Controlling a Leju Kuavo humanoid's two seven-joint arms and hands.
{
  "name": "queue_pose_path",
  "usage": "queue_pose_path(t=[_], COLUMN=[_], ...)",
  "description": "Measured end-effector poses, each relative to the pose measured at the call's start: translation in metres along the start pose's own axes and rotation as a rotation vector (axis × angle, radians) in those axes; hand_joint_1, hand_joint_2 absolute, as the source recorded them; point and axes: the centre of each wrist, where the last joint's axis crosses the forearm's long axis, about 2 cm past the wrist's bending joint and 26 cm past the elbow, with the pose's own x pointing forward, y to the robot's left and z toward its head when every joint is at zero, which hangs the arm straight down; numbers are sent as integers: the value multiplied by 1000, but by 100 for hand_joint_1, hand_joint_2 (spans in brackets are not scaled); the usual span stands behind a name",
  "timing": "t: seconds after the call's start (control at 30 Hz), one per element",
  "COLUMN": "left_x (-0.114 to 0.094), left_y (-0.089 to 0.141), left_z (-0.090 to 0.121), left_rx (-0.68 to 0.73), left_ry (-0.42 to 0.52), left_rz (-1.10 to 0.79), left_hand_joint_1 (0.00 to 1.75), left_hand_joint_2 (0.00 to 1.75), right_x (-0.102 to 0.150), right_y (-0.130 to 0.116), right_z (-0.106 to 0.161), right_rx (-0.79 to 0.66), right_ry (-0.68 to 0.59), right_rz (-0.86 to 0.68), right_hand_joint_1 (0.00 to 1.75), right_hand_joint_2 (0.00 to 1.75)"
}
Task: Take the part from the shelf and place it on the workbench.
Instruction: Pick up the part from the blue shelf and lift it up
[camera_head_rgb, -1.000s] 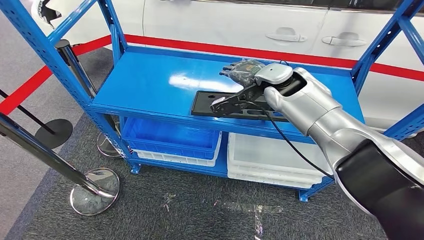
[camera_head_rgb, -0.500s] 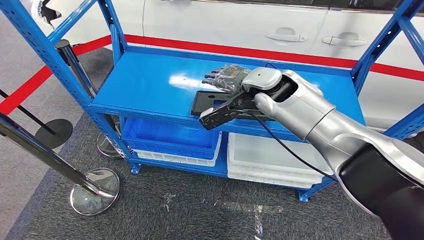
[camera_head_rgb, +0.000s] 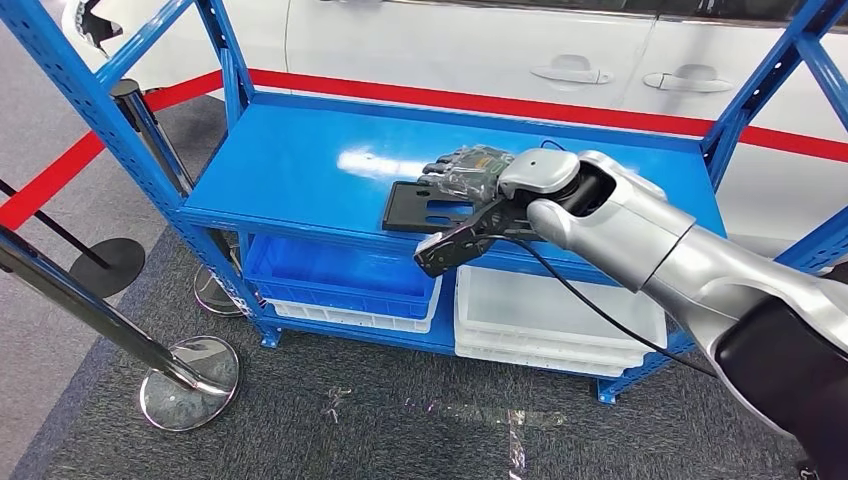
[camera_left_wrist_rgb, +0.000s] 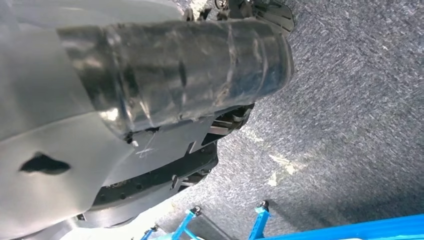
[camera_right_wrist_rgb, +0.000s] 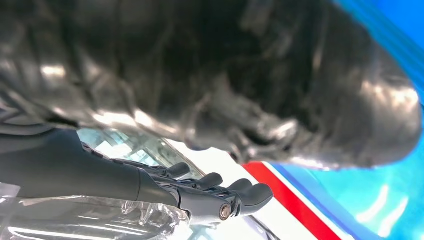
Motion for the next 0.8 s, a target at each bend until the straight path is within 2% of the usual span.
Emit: queue_pose_path(t=[0.43,0.8], left_x=[2,3], left_y=[3,4], left_z=[0,0], left_rx=[11,57], left_ry=[-30,-81], left_rz=[0,-11], left_hand_joint_1=[0,0], left_hand_joint_2=[0,0], right_x=[-27,-50], right_y=[5,30], right_z=[50,84], right_rx=[-16,-6], right_ry=[119,198], right_rz=[-54,-50], right_hand_joint_1=[0,0], right_hand_joint_2=[0,0])
